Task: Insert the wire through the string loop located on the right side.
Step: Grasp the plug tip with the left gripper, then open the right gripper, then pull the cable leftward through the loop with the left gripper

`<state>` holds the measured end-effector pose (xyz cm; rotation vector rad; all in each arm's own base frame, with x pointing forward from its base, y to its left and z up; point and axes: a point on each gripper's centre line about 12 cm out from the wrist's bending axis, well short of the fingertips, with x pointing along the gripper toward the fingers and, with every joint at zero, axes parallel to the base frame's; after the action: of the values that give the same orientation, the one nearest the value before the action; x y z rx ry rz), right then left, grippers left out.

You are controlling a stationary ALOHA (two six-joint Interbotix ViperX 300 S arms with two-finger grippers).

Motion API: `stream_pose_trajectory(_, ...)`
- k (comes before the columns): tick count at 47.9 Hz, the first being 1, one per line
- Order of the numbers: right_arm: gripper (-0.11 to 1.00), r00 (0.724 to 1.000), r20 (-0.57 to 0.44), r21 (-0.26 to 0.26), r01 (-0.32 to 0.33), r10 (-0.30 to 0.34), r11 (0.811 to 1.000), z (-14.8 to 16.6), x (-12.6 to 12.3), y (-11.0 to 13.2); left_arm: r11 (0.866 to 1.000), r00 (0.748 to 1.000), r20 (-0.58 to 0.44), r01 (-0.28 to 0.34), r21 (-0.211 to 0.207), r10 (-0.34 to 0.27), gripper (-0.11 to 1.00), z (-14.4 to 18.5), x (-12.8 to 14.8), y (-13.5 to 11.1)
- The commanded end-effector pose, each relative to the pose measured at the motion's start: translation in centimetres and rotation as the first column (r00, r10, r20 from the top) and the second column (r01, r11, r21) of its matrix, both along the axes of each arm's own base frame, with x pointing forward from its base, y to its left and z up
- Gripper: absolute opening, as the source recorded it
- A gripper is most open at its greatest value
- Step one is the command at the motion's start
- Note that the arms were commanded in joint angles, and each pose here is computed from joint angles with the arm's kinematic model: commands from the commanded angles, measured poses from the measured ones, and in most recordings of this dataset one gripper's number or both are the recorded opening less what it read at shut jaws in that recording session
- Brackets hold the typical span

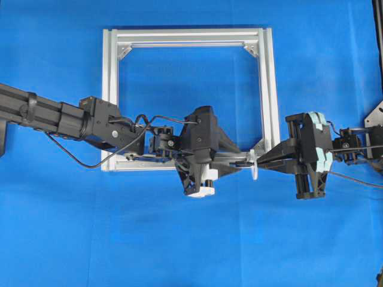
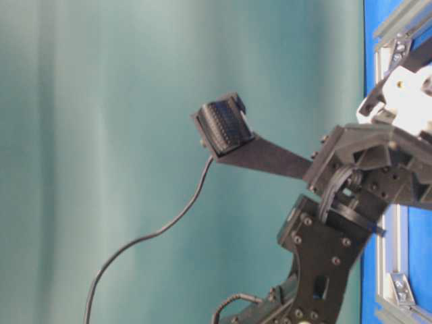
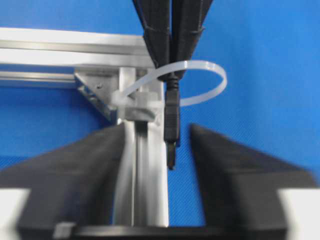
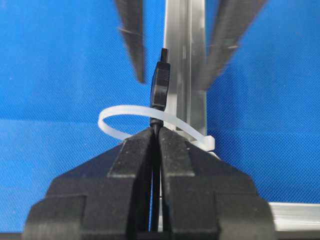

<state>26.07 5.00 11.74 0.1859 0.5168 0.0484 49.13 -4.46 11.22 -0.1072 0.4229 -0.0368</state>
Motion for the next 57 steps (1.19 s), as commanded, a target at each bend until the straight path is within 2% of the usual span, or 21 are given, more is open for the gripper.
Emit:
stream_pose_trajectory(1, -0.04, 1.000, 0.027, 0.007, 0.005, -0.005, 1.000, 0.65, 0.56, 0.03, 1.000, 0.999, 0.037, 0.004, 0.003, -0.004, 0.29, 1.62, 0.79, -0.09)
stream_pose_trajectory(4, -0.04, 1.000, 0.028, 0.007, 0.005, -0.005, 1.000, 0.69, 0.56, 0.03, 1.000, 0.999, 0.033, 0.006, 0.005, -0.006, 0.13, 1.62, 0.94, -0.12)
stream_pose_trajectory(6, -0.04, 1.000, 0.027, 0.007, 0.005, -0.005, 1.000, 0.65, 0.56, 0.03, 1.000, 0.999, 0.033, 0.007, 0.007, -0.007, 0.07, 1.72, 1.03, -0.13)
stream_pose_trajectory(30, -0.04, 1.000, 0.015, 0.009, -0.013, 0.013, 1.000, 0.83, 0.33, 0.38, 1.000, 1.000, 0.025, 0.006, 0.006, -0.006, 0.08, 1.59, 0.83, -0.11)
stream_pose_trajectory(34, 0.00, 1.000, 0.005, 0.012, -0.013, 0.013, 1.000, 0.81, 0.30, 0.40, 1.000, 1.000, 0.027, 0.006, 0.006, -0.006, 0.08, 1.67, 0.83, -0.11)
stream_pose_trajectory(37, 0.07, 1.000, 0.002, 0.015, -0.010, 0.010, 1.000, 0.78, 0.24, 0.38, 1.000, 1.000, 0.025, 0.006, 0.006, -0.006, 0.08, 1.62, 0.79, -0.11)
stream_pose_trajectory(40, 0.19, 1.000, 0.002, 0.015, -0.010, 0.010, 1.000, 0.78, 0.24, 0.38, 1.000, 1.000, 0.025, 0.006, 0.006, -0.006, 0.08, 1.64, 0.75, -0.10)
stream_pose_trajectory(49, 0.76, 1.000, -0.017, 0.015, -0.011, 0.011, 1.000, 0.59, 0.13, 0.39, 1.000, 1.000, 0.028, 0.006, 0.005, -0.006, 0.08, 1.74, 0.76, -0.10)
stream_pose_trajectory(52, 0.90, 1.000, -0.018, 0.015, -0.011, 0.011, 1.000, 0.58, 0.12, 0.39, 1.000, 1.000, 0.025, 0.006, 0.006, -0.006, 0.08, 1.67, 0.71, -0.10)
stream_pose_trajectory(54, 0.95, 1.000, -0.017, 0.015, -0.011, 0.011, 1.000, 0.62, 0.16, 0.40, 1.000, 1.000, 0.027, 0.006, 0.006, -0.006, 0.08, 1.72, 0.75, -0.10)
stream_pose_trajectory(57, 0.93, 1.000, -0.018, 0.013, -0.012, 0.012, 1.000, 0.58, 0.12, 0.39, 1.000, 1.000, 0.030, 0.008, 0.007, -0.008, 0.08, 1.84, 0.71, -0.18)
